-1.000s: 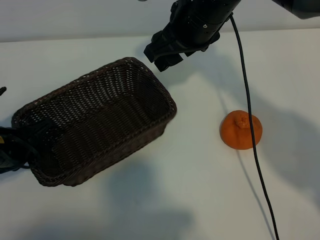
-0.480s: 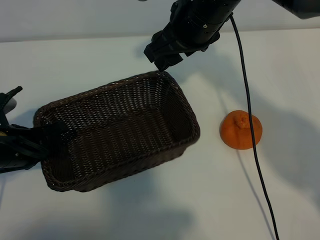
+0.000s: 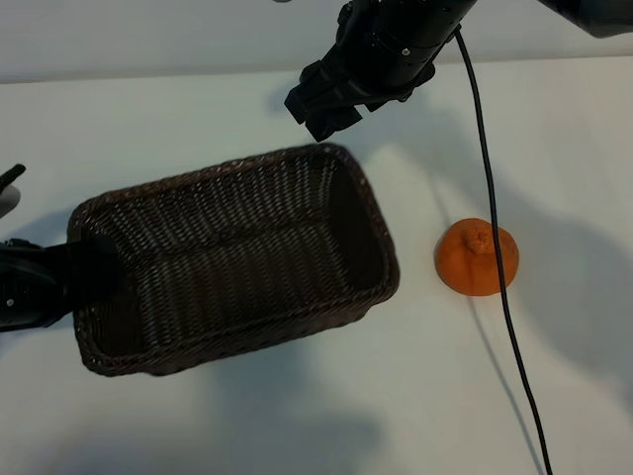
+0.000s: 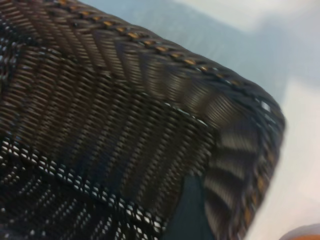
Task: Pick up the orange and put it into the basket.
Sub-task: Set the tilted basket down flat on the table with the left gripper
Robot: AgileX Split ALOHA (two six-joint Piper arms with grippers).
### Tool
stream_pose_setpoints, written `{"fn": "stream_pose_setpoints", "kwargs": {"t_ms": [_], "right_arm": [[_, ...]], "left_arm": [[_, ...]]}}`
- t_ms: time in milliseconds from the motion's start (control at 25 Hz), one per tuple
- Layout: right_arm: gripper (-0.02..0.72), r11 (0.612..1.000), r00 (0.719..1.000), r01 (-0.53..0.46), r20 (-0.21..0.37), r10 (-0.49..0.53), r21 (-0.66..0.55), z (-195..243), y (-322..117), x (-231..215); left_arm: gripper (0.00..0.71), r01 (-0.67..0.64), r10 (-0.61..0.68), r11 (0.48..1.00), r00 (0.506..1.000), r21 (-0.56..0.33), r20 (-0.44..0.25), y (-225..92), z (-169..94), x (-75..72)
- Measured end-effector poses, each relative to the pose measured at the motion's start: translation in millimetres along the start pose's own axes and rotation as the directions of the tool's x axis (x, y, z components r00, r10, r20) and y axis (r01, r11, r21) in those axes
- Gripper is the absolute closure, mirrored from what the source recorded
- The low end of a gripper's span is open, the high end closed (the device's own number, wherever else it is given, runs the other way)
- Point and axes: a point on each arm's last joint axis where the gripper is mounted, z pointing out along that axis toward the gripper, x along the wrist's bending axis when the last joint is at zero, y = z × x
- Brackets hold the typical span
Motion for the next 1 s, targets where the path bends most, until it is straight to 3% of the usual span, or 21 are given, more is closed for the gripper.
{"fn": "stream_pose_setpoints", "kwargs": {"t_ms": [200,560,1000], "right_arm": [[0.108,1.000,1.000,0.000,0.000,0.000,0.000,0,0,0],[0.108,1.000,1.000,0.000,0.000,0.000,0.000,0,0,0],[0.108,1.000,1.000,-0.001,-0.001,0.001,0.015,0,-1,0]], "left_arm": [[0.555,-0.027,0.028,1.000,0.997,-0.009,0.065,1,-1,-4.6],[0.556,-0.060,0.060,0.998,0.996,-0.009,0.071,3,0,-5.9],[0.556,-0.132,0.128,0.990,0.987,0.044,0.093,45,25,-20.5]]}}
